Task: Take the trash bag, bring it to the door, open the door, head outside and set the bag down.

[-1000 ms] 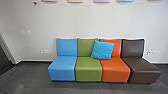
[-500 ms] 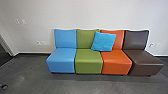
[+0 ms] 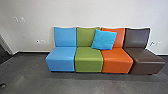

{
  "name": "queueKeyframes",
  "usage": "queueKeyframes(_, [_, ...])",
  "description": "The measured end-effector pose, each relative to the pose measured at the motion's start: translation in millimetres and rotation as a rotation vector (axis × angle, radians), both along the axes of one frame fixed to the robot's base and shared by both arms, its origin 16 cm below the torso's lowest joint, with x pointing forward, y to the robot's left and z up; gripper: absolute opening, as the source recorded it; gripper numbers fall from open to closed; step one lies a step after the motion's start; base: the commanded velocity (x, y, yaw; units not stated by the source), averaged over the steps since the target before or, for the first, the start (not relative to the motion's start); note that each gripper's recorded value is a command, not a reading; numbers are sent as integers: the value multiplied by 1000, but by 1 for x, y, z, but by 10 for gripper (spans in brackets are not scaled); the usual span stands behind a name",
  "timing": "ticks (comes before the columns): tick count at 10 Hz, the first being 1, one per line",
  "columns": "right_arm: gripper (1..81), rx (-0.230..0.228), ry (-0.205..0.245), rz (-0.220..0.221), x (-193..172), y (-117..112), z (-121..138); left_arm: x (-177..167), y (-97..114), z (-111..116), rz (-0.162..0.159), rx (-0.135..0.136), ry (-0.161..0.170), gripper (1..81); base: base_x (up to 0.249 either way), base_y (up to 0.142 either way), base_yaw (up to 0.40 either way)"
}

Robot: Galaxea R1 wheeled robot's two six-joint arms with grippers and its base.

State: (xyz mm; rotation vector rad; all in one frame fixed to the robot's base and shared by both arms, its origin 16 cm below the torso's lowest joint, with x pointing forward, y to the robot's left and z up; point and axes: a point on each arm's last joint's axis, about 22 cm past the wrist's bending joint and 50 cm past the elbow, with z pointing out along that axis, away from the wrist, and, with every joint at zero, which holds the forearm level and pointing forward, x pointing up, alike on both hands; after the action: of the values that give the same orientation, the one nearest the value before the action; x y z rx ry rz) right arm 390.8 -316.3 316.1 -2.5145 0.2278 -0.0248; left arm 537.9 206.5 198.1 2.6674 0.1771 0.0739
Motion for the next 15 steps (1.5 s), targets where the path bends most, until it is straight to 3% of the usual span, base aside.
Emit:
queueKeyframes(2, [811,0,-28,-1,9,-1,-15,21,-15,-4,-2,-24,-25,811,0,0,0])
queueKeyframes(4, [811,1,-20,-1,8,-1,-34,37,-29,-12,-18,-44,-18,811,0,0,0])
queueKeyframes(7, [811,7,33,1,-2,3,-82,22,-55,-65,-33,-76,44,811,0,0,0])
queueKeyframes(9, [811,11,64,3,-7,5,-113,9,-59,-105,-34,-80,86,811,0,0,0])
queueKeyframes(11, [811,22,76,9,-4,9,-133,11,-59,-130,-22,-82,103,811,0,0,0])
queueKeyframes(15, [811,9,13,19,46,-11,-142,50,-73,-148,-10,-87,32,811,0,0,0])
